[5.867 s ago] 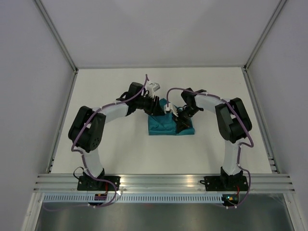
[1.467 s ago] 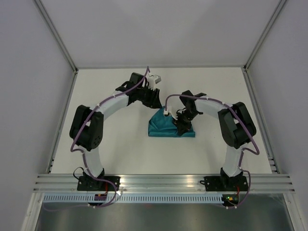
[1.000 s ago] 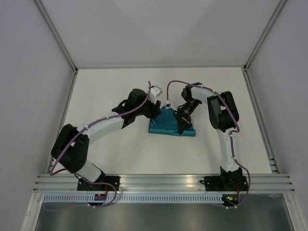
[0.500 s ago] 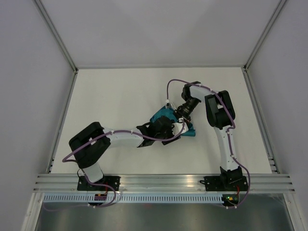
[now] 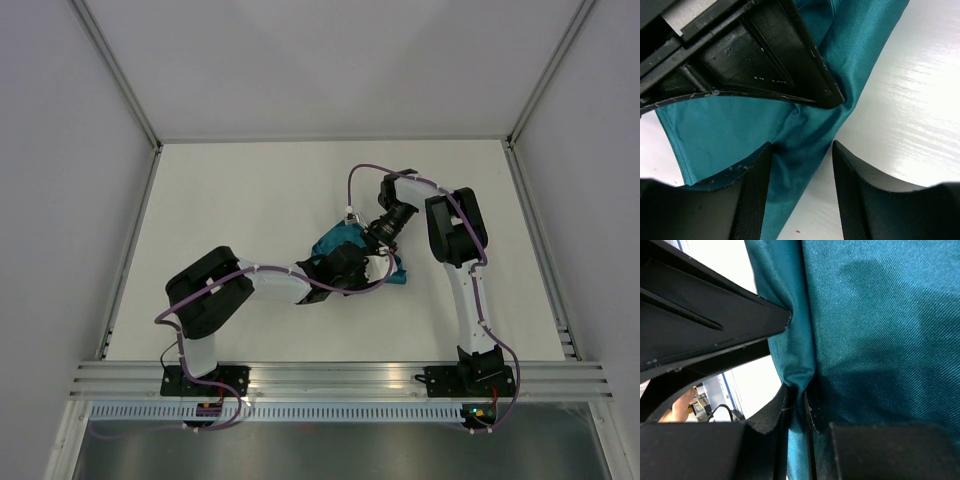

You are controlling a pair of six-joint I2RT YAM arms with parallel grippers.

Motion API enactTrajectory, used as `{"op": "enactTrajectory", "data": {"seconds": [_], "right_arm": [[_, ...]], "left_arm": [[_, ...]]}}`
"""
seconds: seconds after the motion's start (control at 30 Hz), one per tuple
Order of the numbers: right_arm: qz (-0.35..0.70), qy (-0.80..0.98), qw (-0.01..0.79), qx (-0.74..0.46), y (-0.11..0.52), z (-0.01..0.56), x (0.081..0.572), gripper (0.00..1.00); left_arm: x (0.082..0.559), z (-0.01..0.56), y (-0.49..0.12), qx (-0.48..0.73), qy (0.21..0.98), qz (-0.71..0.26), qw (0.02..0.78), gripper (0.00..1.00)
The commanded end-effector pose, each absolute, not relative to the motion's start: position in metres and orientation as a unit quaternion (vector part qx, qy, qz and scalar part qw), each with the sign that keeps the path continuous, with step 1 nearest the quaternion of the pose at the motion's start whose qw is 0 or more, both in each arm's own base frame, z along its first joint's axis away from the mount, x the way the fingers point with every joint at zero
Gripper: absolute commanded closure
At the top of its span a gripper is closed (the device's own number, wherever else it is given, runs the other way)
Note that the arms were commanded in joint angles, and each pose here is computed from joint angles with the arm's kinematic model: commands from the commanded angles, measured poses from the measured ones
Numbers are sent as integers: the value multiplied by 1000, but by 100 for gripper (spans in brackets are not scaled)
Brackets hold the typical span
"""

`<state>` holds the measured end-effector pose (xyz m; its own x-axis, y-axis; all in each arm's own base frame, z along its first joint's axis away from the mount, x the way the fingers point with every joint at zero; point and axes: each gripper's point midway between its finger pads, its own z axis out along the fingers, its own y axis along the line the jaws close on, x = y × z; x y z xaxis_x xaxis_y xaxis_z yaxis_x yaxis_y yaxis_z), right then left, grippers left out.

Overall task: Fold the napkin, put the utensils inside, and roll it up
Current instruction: Roll the napkin with the utensil

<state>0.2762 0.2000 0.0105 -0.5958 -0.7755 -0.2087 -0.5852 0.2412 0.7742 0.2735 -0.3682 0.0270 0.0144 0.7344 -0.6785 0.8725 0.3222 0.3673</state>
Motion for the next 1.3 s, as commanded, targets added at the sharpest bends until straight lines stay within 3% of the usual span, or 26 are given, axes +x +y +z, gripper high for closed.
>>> {"op": "enactTrajectory", "data": {"seconds": [0.0,0.1,0.37,0.53,0.7,0.93,1.27], "right_arm": [[-370,-778,99,499,180,-41,294,85],[-370,-779,100,497,179,-41,295,85],[-372,-779,95,495,182,-37,298,77],[-378,-778,74,496,187,-17,302,50],[-387,-779,39,492,192,12,310,35],[-384,-813,-39,436,181,54,344,30],[-375,-821,-226,367,125,110,390,29]], "left_arm": [[282,26,-371,590,682,-65,428,44],[275,9,-366,609,685,-63,394,44],[253,-24,-366,638,696,-104,314,60],[240,-40,-362,644,706,-139,259,81],[226,-44,-365,647,705,-185,223,92],[217,-39,-368,633,709,-248,188,98],[224,-22,-368,562,734,-366,107,98]]}}
